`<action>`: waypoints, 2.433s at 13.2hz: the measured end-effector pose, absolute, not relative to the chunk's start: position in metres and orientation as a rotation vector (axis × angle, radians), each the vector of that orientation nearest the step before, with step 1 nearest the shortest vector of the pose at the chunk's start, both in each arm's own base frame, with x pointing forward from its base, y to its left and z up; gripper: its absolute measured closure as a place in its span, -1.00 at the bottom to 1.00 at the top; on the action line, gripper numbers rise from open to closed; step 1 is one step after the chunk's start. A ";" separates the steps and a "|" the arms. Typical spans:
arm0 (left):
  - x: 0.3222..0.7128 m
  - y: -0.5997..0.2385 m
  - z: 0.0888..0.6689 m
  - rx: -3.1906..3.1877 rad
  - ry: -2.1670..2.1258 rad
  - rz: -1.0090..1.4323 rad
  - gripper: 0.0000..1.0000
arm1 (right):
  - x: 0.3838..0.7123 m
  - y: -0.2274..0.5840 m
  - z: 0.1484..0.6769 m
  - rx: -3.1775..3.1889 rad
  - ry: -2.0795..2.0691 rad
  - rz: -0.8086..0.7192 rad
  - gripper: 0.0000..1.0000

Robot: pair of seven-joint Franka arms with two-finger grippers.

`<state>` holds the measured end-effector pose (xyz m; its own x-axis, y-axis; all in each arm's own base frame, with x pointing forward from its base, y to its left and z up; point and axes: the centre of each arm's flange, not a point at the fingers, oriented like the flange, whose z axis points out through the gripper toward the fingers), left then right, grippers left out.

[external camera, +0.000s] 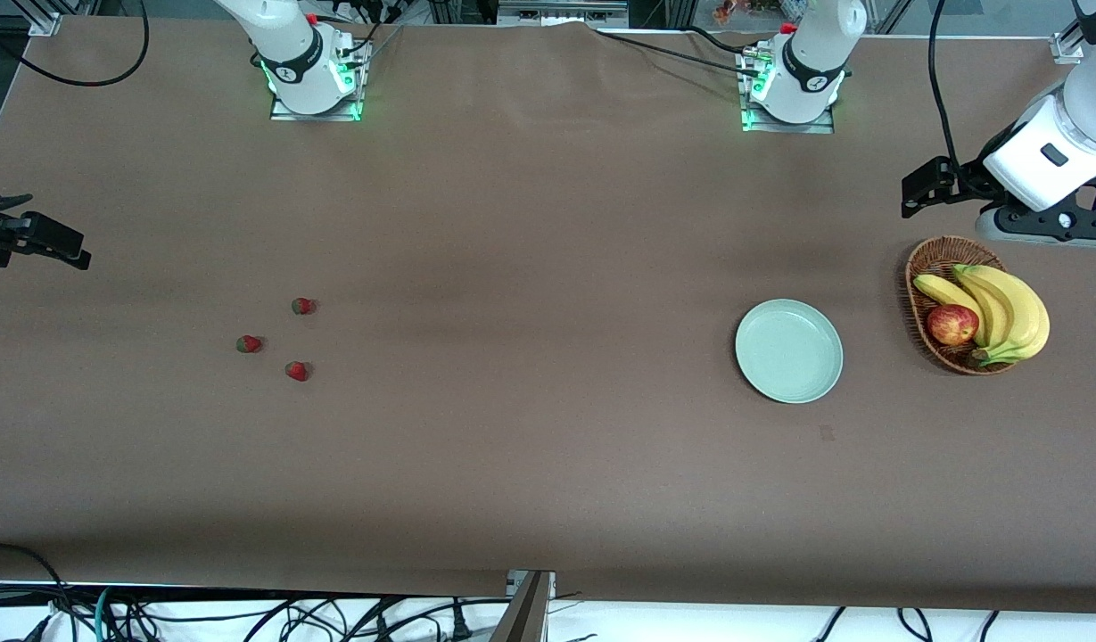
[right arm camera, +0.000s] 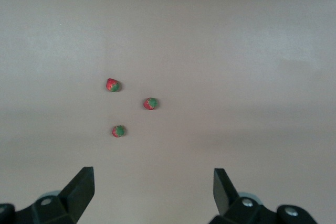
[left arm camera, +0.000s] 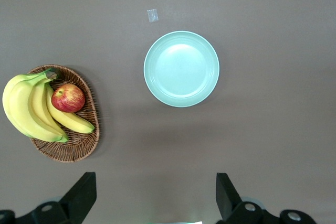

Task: Collect all strawberries into plate

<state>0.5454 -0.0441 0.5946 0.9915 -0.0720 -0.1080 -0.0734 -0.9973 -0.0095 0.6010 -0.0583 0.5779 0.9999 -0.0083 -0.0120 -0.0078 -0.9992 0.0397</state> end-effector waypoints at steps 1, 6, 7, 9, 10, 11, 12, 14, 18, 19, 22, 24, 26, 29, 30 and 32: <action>0.546 -0.044 0.595 -3.122 0.114 0.168 -1.00 | 0.604 -0.057 0.570 3.102 -0.009 -0.038 -1.00; 0.546 -0.044 0.595 -3.122 0.114 0.166 -1.00 | 0.640 -0.027 0.503 3.092 0.073 -0.086 -1.00; 0.546 -0.044 0.595 -3.122 0.114 0.167 -1.00 | 0.648 -0.017 0.486 3.088 0.097 -0.088 -1.00; 0.546 -0.044 0.595 -3.122 0.114 0.167 -1.00 | 0.663 -0.002 0.446 3.080 0.134 -0.112 -1.00; 0.546 -0.044 0.595 -3.122 0.114 0.168 -1.00 | 0.670 0.003 0.424 3.076 0.149 -0.120 -1.00; 0.546 -0.044 0.595 -3.122 0.115 0.168 -1.00 | 0.677 0.010 0.401 3.072 0.167 -0.123 -1.00; 0.546 -0.045 0.595 -3.122 0.115 0.168 -1.00 | 0.683 0.020 0.379 3.068 0.191 -0.124 -1.00; 0.546 -0.045 0.595 -3.122 0.116 0.168 -1.00 | 0.691 0.047 0.336 3.057 0.253 -0.123 -1.00; 0.546 -0.045 0.595 -3.122 0.117 0.168 -1.00 | 0.693 0.066 0.266 3.040 0.295 -0.186 -1.00; 0.546 -0.046 0.595 -3.122 0.119 0.168 -1.00 | 0.692 0.066 0.251 3.038 0.297 -0.205 -1.00; 0.546 -0.048 0.595 -3.121 0.124 0.168 -1.00 | 0.680 0.070 0.214 3.045 0.302 -0.226 -1.00; 0.546 -0.048 0.595 -3.121 0.124 0.168 -1.00 | 0.672 0.070 0.199 3.055 0.293 -0.246 -1.00; 0.546 -0.048 0.595 -3.121 0.124 0.168 -1.00 | 0.668 0.069 0.194 3.056 0.290 -0.255 -1.00; 0.546 -0.048 0.594 -3.121 0.124 0.169 -1.00 | 0.665 0.068 0.187 3.058 0.290 -0.239 -1.00; 0.546 -0.048 0.594 -3.121 0.124 0.169 -1.00 | 0.663 0.068 0.184 3.058 0.290 -0.235 -0.96; 0.546 -0.048 0.594 -3.121 0.127 0.170 -1.00 | 0.662 0.068 0.182 3.059 0.290 -0.232 -0.74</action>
<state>0.5459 -0.0484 0.5944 0.9909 -0.0800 -0.1087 -0.0815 -0.9966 -0.0089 0.6619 0.0678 0.1821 0.9710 0.1819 -0.1551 0.1910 -0.9805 0.0458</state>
